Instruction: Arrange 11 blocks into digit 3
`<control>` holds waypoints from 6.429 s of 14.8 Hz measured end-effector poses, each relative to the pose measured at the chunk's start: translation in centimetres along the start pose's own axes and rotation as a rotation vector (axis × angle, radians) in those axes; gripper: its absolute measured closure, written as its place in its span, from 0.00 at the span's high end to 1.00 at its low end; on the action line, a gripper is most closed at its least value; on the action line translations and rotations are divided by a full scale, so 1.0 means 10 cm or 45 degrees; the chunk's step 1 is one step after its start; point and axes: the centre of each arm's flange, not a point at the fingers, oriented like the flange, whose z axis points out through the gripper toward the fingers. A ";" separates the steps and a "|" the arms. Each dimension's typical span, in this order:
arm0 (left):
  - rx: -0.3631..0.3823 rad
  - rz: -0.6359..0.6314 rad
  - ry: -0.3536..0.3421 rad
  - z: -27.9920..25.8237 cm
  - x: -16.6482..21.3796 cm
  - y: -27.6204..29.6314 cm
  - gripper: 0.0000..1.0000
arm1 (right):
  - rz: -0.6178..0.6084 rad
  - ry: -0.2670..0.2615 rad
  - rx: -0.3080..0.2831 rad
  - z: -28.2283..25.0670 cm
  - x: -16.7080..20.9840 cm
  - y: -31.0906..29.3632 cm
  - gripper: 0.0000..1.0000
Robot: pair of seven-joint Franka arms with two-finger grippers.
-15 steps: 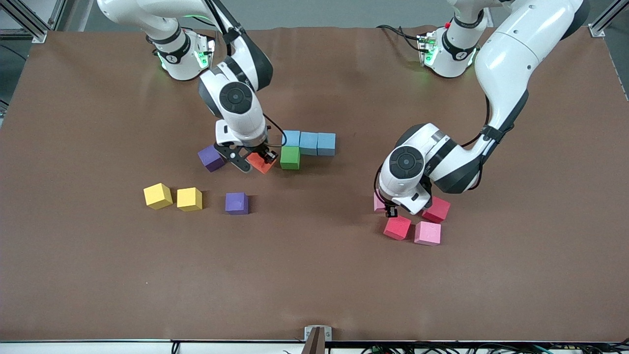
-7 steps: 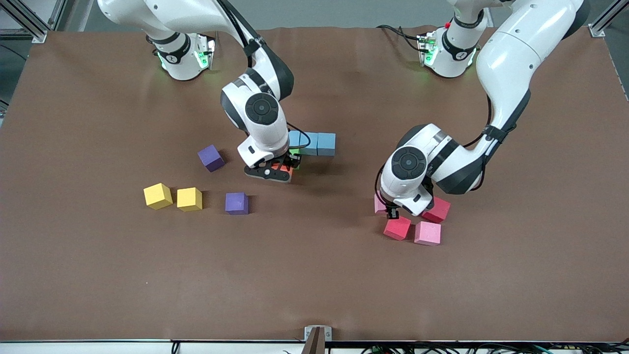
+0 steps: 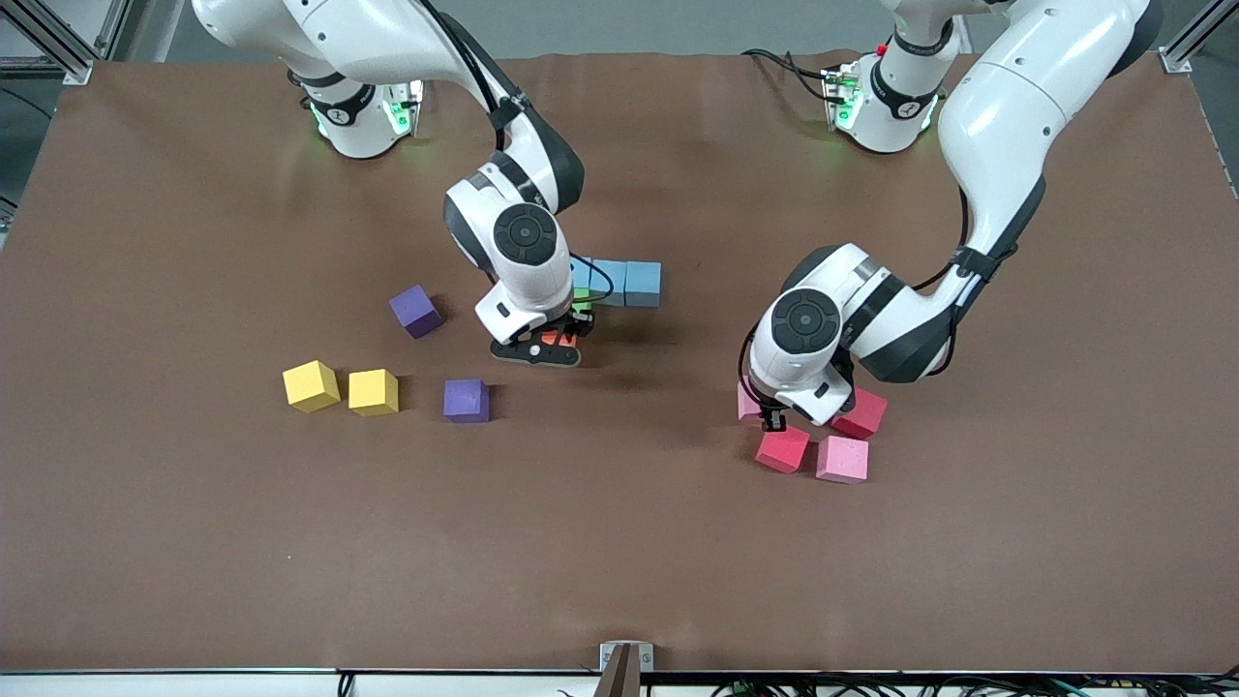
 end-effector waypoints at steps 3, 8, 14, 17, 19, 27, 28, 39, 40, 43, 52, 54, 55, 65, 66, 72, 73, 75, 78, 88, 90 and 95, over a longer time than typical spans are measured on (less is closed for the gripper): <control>0.000 -0.001 0.000 0.00 0.00 0.00 0.56 | -0.010 -0.001 -0.012 0.09 0.01 -0.04 0.51; -0.002 -0.003 -0.002 -0.01 0.01 0.01 0.56 | -0.050 0.029 -0.023 0.19 0.06 -0.23 0.51; -0.005 -0.005 -0.003 -0.02 0.01 0.02 0.56 | -0.082 0.050 -0.069 0.33 0.01 -0.32 0.51; -0.005 -0.005 -0.003 -0.02 0.01 0.02 0.56 | -0.043 0.061 -0.059 0.33 -0.01 -0.34 0.51; -0.005 -0.005 -0.003 -0.02 0.01 0.02 0.56 | -0.033 0.069 -0.050 0.38 -0.03 -0.37 0.51; -0.005 -0.005 -0.003 -0.02 0.01 0.02 0.56 | -0.016 0.067 -0.059 0.47 -0.07 -0.35 0.51; -0.005 -0.005 -0.003 -0.02 0.01 0.02 0.56 | -0.016 0.067 -0.060 0.47 -0.07 -0.35 0.51; -0.005 -0.006 -0.003 -0.02 0.01 0.02 0.56 | -0.028 0.078 -0.071 0.48 -0.07 -0.33 0.51; -0.005 -0.006 -0.003 -0.02 0.01 0.02 0.56 | -0.028 0.082 -0.065 0.48 -0.08 -0.33 0.51; -0.005 -0.005 -0.003 -0.02 0.01 0.02 0.56 | -0.031 0.110 -0.032 0.48 -0.12 -0.26 0.51; -0.005 -0.005 -0.003 -0.02 0.01 0.02 0.56 | -0.035 0.111 -0.034 0.48 -0.16 -0.23 0.51; -0.004 -0.004 -0.003 -0.02 0.01 0.02 0.56 | -0.037 0.112 -0.035 0.48 -0.16 -0.23 0.51; -0.004 -0.004 -0.003 -0.02 0.01 0.02 0.56 | -0.038 0.113 -0.035 0.48 -0.16 -0.23 0.51; -0.003 -0.003 -0.002 -0.01 0.00 0.01 0.56 | -0.039 0.101 -0.054 0.49 -0.18 -0.22 0.51; -0.003 -0.002 -0.002 -0.01 0.00 0.01 0.56 | -0.036 0.101 -0.054 0.49 -0.18 -0.22 0.51; -0.002 -0.002 -0.002 -0.01 0.00 0.01 0.56 | -0.019 0.101 -0.054 0.49 -0.19 -0.23 0.51; -0.002 -0.002 -0.002 -0.01 0.00 0.01 0.56 | -0.020 0.101 -0.054 0.49 -0.19 -0.23 0.51; -0.002 -0.002 -0.002 -0.01 0.00 0.01 0.56 | -0.019 0.101 -0.055 0.49 -0.20 -0.24 0.51; -0.002 -0.002 -0.002 -0.01 0.00 0.01 0.56 | -0.014 0.101 -0.056 0.49 -0.22 -0.25 0.51; -0.002 -0.002 -0.002 -0.01 0.00 0.01 0.55 | -0.016 0.101 -0.057 0.49 -0.25 -0.28 0.51; -0.002 -0.002 -0.002 -0.01 0.00 0.01 0.55 | -0.017 0.101 -0.057 0.49 -0.26 -0.28 0.51; -0.002 -0.002 -0.002 -0.01 0.00 0.01 0.55 | -0.018 0.101 -0.057 0.49 -0.26 -0.29 0.51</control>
